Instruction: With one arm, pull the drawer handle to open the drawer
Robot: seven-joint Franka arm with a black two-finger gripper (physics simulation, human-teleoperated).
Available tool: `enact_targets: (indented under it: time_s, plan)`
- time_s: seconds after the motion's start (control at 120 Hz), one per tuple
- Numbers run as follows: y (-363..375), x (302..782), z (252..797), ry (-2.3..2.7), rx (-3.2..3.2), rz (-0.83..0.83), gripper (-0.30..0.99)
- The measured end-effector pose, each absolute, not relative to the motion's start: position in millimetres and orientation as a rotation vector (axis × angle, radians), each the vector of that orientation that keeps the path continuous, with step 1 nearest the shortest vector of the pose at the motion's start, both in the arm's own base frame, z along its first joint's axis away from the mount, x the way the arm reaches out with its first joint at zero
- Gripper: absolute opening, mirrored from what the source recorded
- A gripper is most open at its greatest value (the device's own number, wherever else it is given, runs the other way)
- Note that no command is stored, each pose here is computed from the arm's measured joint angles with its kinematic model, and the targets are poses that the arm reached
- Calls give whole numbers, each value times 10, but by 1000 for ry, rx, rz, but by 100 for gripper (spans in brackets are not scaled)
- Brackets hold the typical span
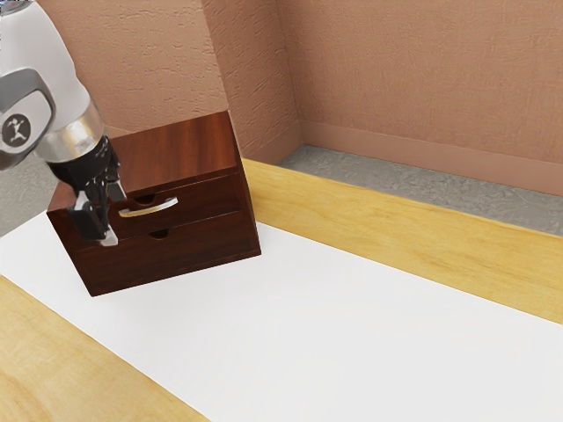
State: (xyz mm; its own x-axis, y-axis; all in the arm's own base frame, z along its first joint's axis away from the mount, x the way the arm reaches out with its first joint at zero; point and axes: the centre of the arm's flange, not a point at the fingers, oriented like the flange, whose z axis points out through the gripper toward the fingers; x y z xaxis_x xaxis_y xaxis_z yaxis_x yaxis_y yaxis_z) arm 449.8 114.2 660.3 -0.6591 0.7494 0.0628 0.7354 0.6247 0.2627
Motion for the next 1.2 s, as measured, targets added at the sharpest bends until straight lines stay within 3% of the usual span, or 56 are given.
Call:
enact_targets:
  time_s: [0.533, 0.667, 1.2]
  plan:
    - [1683, 4619, 6302, 2874, 782, 504, 59]
    - [1550, 4782, 6266, 2846, 823, 579, 58]
    - [1897, 5193, 5876, 2854, 833, 627, 58]
